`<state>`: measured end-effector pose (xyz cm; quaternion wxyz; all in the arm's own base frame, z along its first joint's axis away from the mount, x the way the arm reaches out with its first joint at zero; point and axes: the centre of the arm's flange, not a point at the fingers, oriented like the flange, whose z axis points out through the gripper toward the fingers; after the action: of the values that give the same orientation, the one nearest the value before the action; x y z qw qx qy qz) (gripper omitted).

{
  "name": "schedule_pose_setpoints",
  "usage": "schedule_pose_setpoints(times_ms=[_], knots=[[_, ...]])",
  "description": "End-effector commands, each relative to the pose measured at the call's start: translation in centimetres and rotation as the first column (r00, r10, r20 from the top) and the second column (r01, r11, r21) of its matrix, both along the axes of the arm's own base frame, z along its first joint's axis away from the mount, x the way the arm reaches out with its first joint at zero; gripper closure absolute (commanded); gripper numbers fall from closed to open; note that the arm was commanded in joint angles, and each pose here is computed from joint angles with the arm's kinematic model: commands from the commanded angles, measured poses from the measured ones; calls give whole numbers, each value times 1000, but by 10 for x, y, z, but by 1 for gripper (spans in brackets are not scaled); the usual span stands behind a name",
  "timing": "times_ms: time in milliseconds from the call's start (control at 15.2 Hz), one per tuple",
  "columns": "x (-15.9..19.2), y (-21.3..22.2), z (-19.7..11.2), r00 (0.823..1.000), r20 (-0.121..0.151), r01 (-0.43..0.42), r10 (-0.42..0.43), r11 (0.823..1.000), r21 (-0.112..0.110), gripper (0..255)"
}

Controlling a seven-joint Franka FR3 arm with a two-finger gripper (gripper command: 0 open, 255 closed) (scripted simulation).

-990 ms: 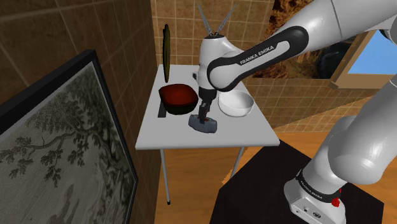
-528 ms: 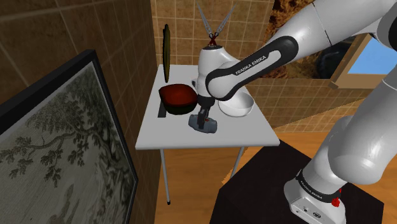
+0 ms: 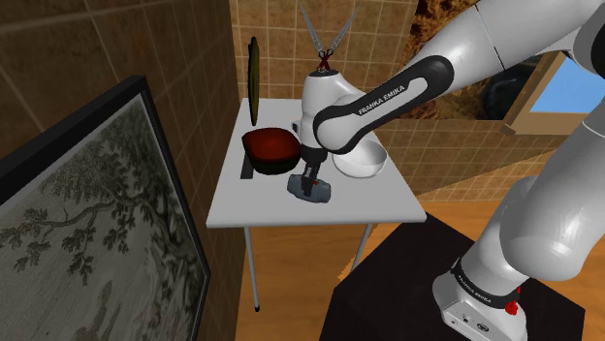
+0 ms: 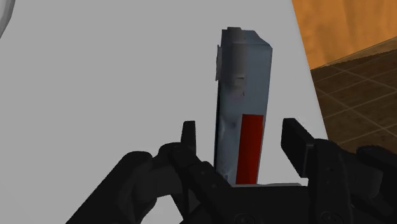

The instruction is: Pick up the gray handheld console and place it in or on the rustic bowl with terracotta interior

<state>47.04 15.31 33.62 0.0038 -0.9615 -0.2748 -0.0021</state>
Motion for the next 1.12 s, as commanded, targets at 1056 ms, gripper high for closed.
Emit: schedule_pose_setpoints(times_ms=[1056], knots=[[0,0,42,1000,0,0,0,1000,0,255]])
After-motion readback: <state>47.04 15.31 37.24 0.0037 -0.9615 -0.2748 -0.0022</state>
